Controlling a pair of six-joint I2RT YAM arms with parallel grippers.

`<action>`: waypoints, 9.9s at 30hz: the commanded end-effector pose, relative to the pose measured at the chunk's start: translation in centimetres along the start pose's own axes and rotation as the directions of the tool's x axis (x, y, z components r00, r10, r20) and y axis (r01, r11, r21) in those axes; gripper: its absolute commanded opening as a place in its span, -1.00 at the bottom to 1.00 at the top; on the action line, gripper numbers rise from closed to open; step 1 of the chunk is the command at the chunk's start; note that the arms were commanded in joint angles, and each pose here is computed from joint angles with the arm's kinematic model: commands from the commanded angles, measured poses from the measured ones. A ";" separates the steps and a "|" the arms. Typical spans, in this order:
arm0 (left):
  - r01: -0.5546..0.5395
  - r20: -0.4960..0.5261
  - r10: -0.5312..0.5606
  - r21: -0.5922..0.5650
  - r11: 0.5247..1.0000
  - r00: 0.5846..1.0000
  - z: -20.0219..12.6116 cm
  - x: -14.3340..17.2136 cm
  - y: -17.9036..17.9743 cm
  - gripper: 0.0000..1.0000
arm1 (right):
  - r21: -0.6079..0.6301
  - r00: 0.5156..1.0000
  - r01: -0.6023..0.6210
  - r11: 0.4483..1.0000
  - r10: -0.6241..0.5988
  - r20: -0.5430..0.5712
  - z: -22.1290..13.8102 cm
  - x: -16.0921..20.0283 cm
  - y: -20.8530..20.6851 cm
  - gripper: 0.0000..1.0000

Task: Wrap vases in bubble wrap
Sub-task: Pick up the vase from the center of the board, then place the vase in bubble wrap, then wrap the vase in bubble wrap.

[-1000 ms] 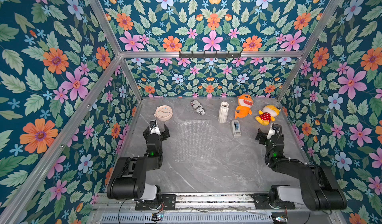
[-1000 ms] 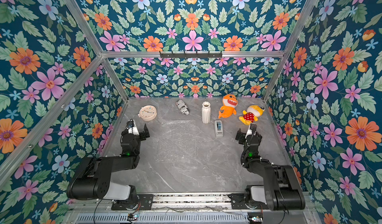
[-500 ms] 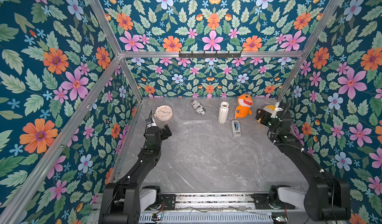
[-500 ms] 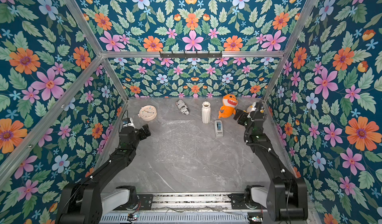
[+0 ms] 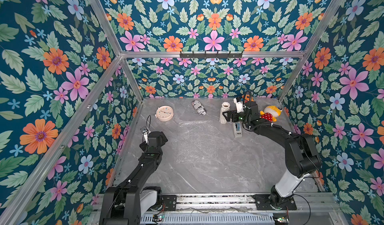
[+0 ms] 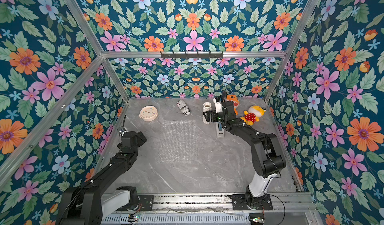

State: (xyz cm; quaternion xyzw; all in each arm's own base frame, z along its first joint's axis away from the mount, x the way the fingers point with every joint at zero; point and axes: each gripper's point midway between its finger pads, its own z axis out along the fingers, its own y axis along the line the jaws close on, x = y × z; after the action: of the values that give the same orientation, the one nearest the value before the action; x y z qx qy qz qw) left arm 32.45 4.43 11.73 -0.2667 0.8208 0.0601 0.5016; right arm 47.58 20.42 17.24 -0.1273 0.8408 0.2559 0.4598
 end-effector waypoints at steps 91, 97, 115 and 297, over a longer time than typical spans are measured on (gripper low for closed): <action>0.487 -0.505 -0.283 0.334 0.807 0.815 3.3 3.2 -6.2 0.71 | -0.443 0.194 0.805 0.394 -0.881 -0.432 7.2 22.0 21.4 -0.18; 0.451 -0.483 -0.264 0.325 0.831 0.835 3.1 2.8 -5.7 0.71 | -0.431 0.221 0.798 0.421 -0.870 -0.440 6.1 20.3 21.8 0.64; 0.393 -0.480 -0.218 0.301 0.869 0.850 2.7 3.7 -4.7 0.72 | -0.460 0.450 0.607 0.648 -0.757 -0.474 4.7 20.0 20.2 0.50; 0.147 -0.504 0.038 0.321 0.936 0.863 1.8 11.4 -19.1 0.91 | -0.152 0.753 0.536 0.831 -0.551 -0.359 1.4 8.5 14.8 0.27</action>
State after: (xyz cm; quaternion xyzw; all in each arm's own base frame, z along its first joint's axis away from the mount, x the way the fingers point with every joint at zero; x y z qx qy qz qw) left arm 39.86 -15.77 4.75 -0.2076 0.9047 -0.1860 0.3222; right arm 37.55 33.78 12.45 -0.4143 0.8517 0.1120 0.3008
